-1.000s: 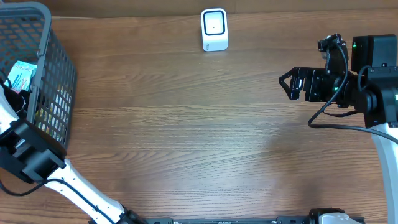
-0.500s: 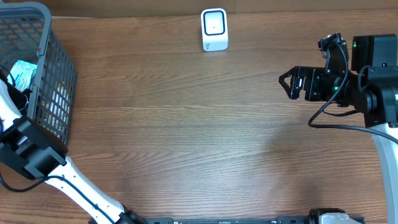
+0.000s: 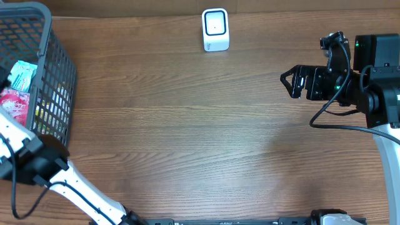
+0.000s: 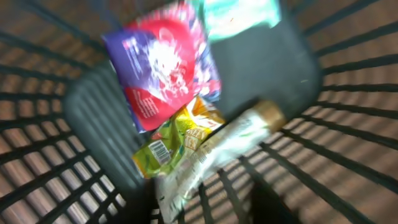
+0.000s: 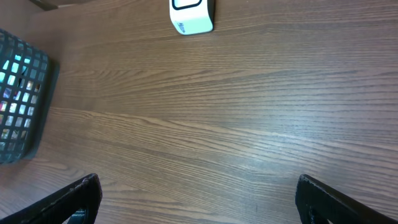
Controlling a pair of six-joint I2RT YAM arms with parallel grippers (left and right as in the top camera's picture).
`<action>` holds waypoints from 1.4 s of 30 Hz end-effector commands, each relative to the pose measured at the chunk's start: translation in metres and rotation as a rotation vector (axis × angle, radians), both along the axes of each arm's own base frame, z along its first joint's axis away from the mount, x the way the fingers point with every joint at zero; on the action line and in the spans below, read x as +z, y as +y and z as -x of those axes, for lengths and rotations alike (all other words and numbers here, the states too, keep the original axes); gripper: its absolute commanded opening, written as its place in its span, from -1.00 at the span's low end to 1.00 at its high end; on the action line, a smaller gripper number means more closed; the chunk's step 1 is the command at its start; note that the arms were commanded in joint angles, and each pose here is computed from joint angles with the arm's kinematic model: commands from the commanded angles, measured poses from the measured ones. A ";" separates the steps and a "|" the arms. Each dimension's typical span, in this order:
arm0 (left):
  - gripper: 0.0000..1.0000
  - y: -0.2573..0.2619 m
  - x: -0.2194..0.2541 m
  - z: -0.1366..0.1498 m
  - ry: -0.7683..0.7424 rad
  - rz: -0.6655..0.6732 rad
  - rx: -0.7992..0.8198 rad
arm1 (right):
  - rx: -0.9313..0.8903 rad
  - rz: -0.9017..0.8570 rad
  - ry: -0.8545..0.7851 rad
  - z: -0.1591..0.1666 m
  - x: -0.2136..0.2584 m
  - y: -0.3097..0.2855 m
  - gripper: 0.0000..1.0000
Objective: Scan the item barcode
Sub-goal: 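Reach into the basket and grasp the yellow-green juice pouch with left gripper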
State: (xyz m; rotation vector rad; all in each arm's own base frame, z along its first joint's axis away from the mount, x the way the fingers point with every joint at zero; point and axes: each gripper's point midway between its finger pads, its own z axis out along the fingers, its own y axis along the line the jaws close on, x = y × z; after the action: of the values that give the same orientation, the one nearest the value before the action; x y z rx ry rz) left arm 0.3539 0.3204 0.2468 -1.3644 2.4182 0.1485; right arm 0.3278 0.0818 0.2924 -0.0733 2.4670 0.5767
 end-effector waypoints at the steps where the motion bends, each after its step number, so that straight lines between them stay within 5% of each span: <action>1: 0.63 -0.012 0.018 0.000 -0.038 -0.008 -0.044 | 0.008 -0.006 -0.036 -0.001 0.012 0.002 1.00; 2: 1.00 -0.013 0.011 0.001 -0.023 0.012 -0.042 | 0.008 -0.006 -0.036 -0.001 0.012 0.002 1.00; 13: 0.94 -0.011 -0.115 0.033 0.262 0.199 0.091 | 0.008 -0.006 -0.035 -0.001 0.012 0.002 1.00; 26: 0.86 -0.013 -0.220 0.028 0.242 0.236 0.019 | 0.008 -0.006 -0.020 0.001 0.009 0.002 1.00; 29: 0.60 -0.018 -0.236 0.031 0.245 0.248 0.016 | 0.008 -0.006 -0.024 0.001 0.010 0.002 1.00; 34: -0.79 -0.019 -0.238 0.032 0.245 0.254 0.016 | 0.008 -0.006 -0.031 -0.001 0.011 0.003 1.00; 35: -0.91 -0.020 -0.236 0.031 0.242 0.257 0.015 | 0.008 -0.006 -0.033 -0.001 0.011 0.003 1.00; 42: -0.92 -0.007 -0.173 0.013 0.182 0.233 0.011 | 0.008 -0.006 -0.035 -0.001 0.012 0.002 1.00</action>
State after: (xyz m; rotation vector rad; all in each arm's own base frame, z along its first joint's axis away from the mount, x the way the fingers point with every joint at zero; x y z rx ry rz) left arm 0.3256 0.3087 0.0518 -1.5348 2.6834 0.0370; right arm 0.3279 0.0818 0.2925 -0.0734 2.4667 0.5767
